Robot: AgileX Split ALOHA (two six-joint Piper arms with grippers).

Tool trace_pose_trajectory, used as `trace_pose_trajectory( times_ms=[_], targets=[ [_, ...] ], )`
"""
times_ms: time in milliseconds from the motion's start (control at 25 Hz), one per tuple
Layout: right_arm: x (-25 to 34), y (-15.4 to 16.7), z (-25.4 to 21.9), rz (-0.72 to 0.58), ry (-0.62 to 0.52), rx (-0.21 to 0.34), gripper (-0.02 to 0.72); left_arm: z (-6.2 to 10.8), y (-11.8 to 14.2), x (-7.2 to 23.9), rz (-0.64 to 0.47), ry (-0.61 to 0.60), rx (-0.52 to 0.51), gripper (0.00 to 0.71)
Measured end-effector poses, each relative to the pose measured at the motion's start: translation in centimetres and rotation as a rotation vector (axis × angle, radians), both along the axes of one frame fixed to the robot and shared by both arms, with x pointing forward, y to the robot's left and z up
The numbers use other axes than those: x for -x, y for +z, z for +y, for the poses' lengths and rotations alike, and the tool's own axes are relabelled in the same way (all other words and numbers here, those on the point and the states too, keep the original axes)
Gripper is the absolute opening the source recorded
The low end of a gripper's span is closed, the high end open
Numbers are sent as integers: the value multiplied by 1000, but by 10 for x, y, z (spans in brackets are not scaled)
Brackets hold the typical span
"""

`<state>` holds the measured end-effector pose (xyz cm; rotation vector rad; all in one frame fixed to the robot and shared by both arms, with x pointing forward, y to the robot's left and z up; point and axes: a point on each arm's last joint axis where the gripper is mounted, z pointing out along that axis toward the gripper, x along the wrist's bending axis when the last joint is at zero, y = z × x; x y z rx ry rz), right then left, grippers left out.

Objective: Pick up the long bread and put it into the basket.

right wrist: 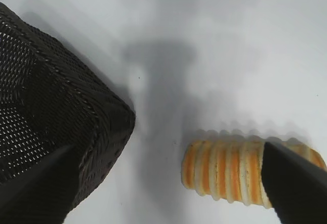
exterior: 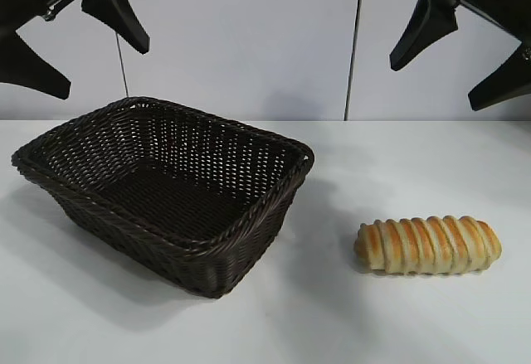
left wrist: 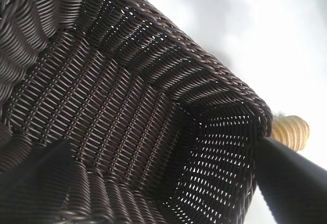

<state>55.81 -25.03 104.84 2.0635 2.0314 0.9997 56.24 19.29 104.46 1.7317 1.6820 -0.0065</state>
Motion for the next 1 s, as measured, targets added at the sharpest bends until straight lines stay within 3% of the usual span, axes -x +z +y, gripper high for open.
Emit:
trace_pose_trajectory(
  times_ms=[1000],
  targets=[
    [0,0,0,2,2,0,695,1,1,-3,-30,20,-1,695]
  ],
)
